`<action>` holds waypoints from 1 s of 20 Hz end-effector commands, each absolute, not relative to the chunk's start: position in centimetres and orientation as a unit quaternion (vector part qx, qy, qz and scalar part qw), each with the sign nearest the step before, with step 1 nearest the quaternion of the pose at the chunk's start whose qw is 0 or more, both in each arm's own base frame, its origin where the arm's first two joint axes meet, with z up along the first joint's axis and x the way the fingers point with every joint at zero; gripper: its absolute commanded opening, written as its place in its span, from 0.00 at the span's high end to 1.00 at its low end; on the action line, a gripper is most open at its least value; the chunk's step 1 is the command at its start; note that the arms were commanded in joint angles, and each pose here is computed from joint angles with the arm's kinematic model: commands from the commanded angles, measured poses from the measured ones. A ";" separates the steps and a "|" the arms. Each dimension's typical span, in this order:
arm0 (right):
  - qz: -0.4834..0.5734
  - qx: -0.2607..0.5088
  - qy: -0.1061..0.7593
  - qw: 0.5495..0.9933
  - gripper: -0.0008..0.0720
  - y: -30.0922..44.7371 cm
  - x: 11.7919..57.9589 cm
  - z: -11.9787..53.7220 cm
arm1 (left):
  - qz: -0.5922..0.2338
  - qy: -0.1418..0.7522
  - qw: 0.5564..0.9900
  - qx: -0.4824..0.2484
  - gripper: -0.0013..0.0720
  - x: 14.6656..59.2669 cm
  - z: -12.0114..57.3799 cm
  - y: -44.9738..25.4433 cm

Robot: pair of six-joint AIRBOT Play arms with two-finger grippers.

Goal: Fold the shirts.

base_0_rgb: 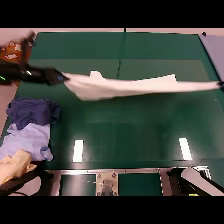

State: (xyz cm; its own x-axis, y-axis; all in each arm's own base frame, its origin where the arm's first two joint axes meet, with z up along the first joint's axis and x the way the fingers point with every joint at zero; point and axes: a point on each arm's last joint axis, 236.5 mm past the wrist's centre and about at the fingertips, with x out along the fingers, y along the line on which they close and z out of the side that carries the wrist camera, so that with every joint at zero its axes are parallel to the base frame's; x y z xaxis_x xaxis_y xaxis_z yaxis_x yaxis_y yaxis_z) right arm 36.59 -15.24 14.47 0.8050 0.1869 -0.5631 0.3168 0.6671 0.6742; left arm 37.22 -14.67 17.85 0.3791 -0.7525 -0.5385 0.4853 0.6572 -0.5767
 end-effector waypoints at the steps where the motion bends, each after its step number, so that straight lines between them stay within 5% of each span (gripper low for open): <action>1: 0.089 0.408 0.125 0.900 0.97 -10.1 37.2 31.6 | -0.387 0.226 0.890 -0.086 0.95 33.8 35.4 -15.0; 5: 0.173 0.372 -0.035 0.911 0.97 -5.5 33.2 45.8 | -0.380 0.014 0.925 -0.011 0.95 24.4 51.7 -15.8; 9: 0.176 0.302 -0.108 0.931 0.97 -2.7 29.1 53.1 | -0.345 -0.065 0.936 -0.015 0.95 18.9 56.8 -15.1; 14: 0.139 0.262 -0.078 0.952 0.97 -3.1 29.9 51.6 | -0.250 0.027 0.967 -0.031 0.95 24.3 51.9 -11.1; 20: 0.062 0.289 0.127 0.947 0.97 -6.3 42.1 32.0 | -0.227 0.242 0.935 -0.128 0.95 39.7 32.6 -9.2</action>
State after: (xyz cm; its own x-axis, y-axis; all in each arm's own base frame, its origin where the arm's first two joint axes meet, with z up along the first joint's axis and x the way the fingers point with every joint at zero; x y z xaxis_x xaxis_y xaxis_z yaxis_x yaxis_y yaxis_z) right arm 37.32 -5.38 41.31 0.9741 0.2260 -0.0002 -0.1829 0.7890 0.5865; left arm 34.25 -10.06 41.33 0.8310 -0.4938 -0.2564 0.4326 0.8632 -0.2605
